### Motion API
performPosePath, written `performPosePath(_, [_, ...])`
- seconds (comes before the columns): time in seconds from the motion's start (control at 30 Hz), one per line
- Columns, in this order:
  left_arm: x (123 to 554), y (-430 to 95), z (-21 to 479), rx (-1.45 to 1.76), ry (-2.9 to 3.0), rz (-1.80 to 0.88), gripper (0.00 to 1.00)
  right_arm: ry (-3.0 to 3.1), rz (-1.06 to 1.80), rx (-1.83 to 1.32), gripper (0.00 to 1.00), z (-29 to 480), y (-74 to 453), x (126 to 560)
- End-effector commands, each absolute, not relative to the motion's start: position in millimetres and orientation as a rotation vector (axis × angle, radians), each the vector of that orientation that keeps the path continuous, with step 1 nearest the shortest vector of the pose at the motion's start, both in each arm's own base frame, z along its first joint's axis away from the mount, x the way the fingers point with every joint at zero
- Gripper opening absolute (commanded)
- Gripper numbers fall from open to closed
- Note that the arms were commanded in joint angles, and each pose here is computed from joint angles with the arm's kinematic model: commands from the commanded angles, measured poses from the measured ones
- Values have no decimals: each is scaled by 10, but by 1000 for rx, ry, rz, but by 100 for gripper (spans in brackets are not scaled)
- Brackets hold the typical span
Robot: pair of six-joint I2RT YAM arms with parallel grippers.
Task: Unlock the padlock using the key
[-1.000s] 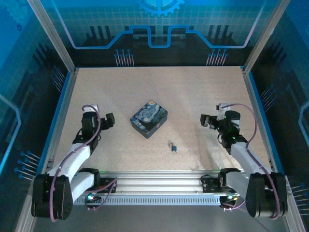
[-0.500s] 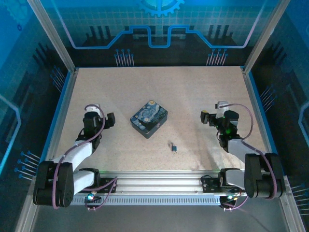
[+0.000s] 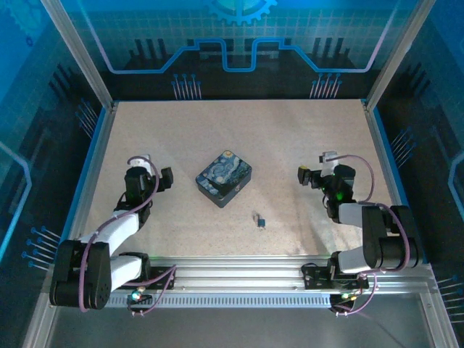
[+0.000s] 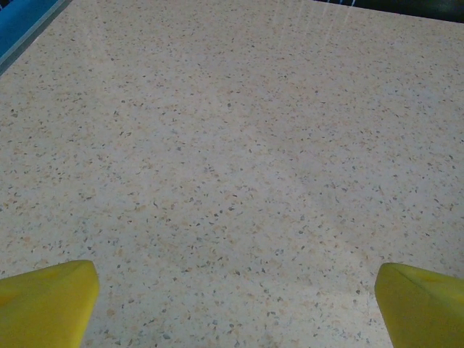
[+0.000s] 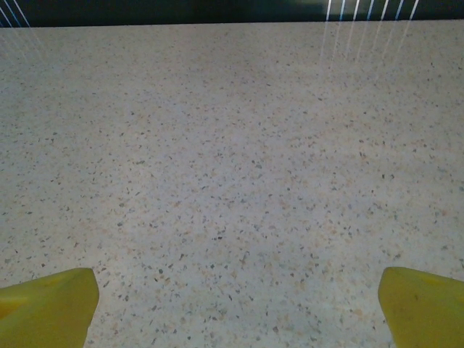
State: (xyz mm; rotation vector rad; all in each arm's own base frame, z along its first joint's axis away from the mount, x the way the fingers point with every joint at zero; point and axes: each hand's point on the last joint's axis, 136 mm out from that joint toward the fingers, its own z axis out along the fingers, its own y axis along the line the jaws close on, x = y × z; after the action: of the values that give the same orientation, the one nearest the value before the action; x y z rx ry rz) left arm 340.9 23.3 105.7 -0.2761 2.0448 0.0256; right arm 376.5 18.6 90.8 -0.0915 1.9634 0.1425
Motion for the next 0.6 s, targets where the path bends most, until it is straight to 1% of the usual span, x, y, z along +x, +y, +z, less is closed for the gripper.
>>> performPosePath(0.0, [3422, 242, 1069, -255, 2033, 24, 99, 1902, 147, -134, 100, 987, 233, 3882])
performPosePath(0.23, [3405, 199, 1097, -224, 2010, 4, 99, 1964, 58, -152, 100, 946, 285, 3964])
performPosePath(0.57, [3453, 68, 1202, -138, 1924, -59, 99, 1968, 36, -166, 100, 939, 312, 3972])
